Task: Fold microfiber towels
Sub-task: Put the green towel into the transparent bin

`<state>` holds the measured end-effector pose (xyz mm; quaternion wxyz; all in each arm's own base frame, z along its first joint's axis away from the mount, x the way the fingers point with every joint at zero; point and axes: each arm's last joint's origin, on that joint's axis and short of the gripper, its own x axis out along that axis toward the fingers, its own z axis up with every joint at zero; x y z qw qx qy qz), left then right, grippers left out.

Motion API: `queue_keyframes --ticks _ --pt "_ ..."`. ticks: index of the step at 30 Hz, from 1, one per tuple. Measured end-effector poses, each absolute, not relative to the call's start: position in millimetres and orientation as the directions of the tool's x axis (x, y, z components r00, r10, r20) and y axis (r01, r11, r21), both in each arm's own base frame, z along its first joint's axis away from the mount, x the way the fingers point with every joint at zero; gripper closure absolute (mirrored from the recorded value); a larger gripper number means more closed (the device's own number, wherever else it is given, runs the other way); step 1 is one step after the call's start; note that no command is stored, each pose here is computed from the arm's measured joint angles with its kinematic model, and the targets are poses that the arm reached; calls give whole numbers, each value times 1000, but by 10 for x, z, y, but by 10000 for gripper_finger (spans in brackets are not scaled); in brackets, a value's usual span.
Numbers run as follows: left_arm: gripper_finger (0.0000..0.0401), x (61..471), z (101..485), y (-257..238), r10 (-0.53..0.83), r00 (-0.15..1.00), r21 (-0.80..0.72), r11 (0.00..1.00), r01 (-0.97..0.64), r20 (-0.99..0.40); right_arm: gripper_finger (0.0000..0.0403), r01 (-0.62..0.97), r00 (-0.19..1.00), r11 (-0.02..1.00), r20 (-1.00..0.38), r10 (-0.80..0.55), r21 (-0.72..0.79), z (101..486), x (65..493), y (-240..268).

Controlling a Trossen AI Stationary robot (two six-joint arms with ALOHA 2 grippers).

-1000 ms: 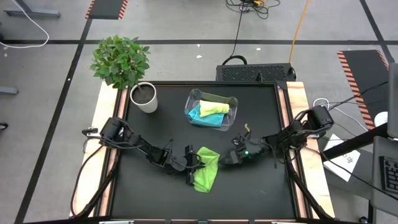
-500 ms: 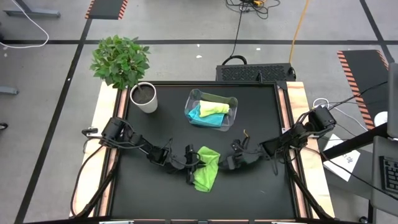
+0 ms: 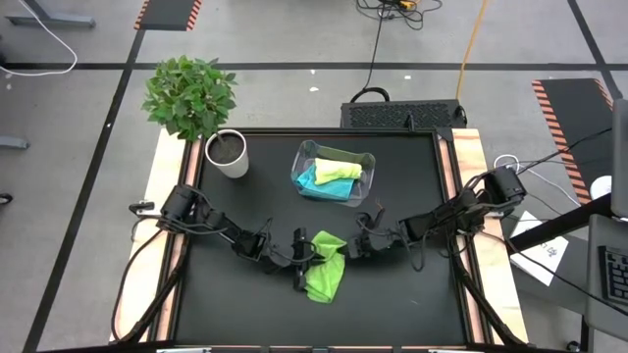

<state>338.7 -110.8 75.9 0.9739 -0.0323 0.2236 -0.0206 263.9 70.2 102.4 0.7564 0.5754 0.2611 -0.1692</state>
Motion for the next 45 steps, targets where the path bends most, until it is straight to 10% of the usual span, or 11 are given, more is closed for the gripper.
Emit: queue_keyframes --ticks 17,29,45 --pt "352 3390 769 -1116 -77 898 -51 997 61 -433 134 501 800 396 -586 128 770 947 3046 691" --pt "352 3389 768 -1117 -75 896 -49 997 60 -437 387 288 843 637 -505 186 715 1007 3083 739" --pt "352 3166 1461 -1501 -84 949 268 948 170 -304 397 -11 904 785 -330 273 619 1471 3094 635"
